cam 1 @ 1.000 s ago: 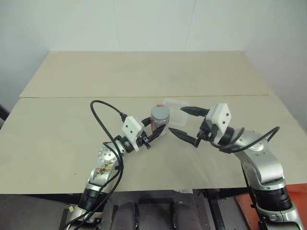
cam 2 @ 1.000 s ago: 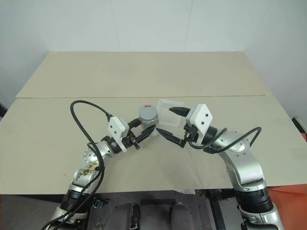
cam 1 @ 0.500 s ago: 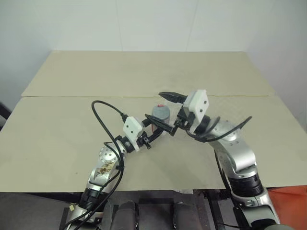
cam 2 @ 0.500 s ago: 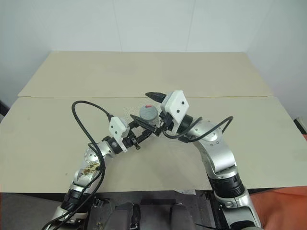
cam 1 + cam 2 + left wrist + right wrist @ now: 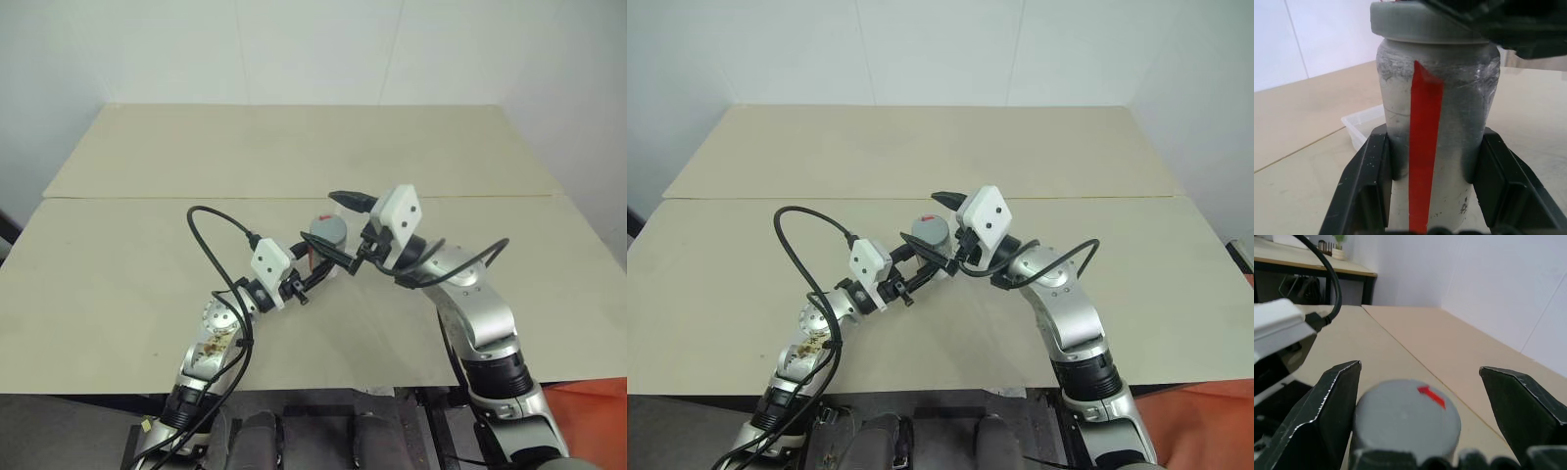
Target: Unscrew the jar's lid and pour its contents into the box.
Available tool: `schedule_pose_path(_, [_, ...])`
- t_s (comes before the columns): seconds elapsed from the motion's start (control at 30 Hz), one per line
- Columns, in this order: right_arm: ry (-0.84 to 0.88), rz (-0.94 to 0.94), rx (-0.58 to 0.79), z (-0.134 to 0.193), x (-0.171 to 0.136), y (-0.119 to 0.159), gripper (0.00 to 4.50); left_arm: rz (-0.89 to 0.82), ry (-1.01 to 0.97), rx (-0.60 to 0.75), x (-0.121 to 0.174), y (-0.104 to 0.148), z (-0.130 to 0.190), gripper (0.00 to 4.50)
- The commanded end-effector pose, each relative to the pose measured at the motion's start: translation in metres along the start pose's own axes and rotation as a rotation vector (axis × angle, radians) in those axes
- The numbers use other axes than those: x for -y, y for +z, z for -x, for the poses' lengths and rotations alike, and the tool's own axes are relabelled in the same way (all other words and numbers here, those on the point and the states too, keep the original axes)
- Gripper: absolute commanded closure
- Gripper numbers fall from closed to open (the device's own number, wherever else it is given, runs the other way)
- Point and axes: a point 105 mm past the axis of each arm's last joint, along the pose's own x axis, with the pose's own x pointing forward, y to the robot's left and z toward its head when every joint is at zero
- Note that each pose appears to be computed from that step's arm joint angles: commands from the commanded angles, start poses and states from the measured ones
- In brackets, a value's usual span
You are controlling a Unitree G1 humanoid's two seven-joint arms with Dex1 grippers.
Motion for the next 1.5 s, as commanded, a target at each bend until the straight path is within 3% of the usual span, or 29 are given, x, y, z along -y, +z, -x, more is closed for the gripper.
schedule_pose_path(0.03, [-0.052, 0.045, 0.028, 0.012, 0.011, 0.013, 0.06, -0.027, 0.001, 0.061, -0.001, 0.015, 0.000, 2.58])
schedule_pose_path(0.8, [-0.084, 0.065, -0.032, 0.046, 0.019, 0.005, 0.06, -0.028, -0.005, 0.061, -0.002, 0.014, -0.001, 2.58])
schedule_pose_path(1.1, [0.083, 0.029, -0.038, 0.061, 0.000, 0.010, 0.06, -0.031, -0.002, 0.057, -0.002, 0.013, 0.000, 2.58])
schedule_pose_path(1.5, [0.068, -0.024, -0.014, 0.020, 0.002, 0.013, 0.06, -0.046, -0.017, 0.060, 0.001, 0.013, -0.001, 2.58])
